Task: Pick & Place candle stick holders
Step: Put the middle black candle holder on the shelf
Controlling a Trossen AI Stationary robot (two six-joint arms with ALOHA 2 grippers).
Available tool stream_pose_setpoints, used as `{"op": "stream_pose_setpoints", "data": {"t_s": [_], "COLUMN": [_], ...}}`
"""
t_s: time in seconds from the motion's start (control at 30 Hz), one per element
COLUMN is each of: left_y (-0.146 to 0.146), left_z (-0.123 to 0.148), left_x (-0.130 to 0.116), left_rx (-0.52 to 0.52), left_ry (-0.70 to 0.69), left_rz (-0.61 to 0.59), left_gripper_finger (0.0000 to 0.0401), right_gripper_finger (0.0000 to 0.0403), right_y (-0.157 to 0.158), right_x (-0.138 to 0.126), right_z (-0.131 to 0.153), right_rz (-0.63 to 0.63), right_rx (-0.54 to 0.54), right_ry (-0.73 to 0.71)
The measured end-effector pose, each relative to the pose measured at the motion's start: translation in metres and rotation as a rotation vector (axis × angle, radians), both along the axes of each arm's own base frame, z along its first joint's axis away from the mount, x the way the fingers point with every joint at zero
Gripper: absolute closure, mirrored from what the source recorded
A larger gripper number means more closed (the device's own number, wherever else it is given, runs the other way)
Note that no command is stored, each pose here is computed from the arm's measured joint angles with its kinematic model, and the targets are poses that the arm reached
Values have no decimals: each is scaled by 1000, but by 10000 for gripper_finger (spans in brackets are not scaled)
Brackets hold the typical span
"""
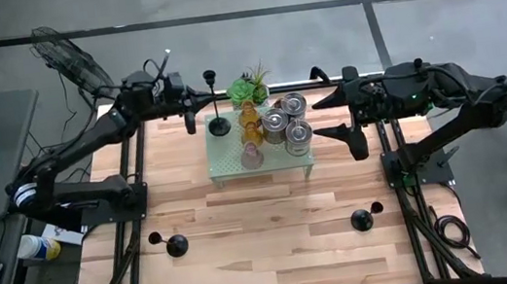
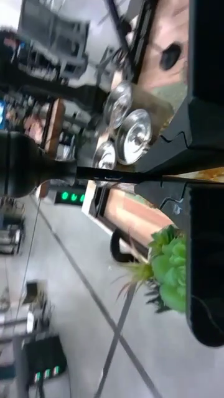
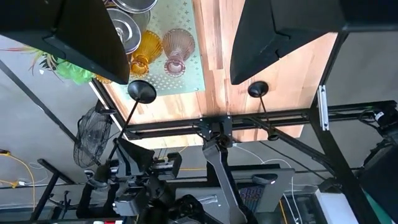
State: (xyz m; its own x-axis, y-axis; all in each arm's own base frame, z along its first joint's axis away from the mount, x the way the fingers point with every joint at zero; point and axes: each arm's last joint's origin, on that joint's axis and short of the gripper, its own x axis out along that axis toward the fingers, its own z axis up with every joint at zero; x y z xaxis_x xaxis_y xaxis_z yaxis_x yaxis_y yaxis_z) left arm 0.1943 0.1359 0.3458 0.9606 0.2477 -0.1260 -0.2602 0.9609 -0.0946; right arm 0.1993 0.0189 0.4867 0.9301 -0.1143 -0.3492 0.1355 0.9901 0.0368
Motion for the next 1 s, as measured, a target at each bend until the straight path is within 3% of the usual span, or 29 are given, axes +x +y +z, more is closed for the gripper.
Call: {"op": "stream_pose_setpoints", "data": {"t_s": [0.37, 0.77, 1.0], "left_y": [16, 28, 34], "left_z": [-9, -24, -22], "left_x": [9, 24, 20], "left_rx": [88, 85, 104], "left_ry": [0, 22, 6], "left_rz": [-131, -163, -137], "left_gripper_finger": [401, 401, 401], "right_gripper_finger": [131, 131, 131], "right_y": [0, 0, 0], "right_x": [0, 0, 0], "right_z": [0, 0, 0], "right_rz": [-2, -2, -2], "right_rx": [-3, -3, -3], "right_ry": [0, 0, 0]}}
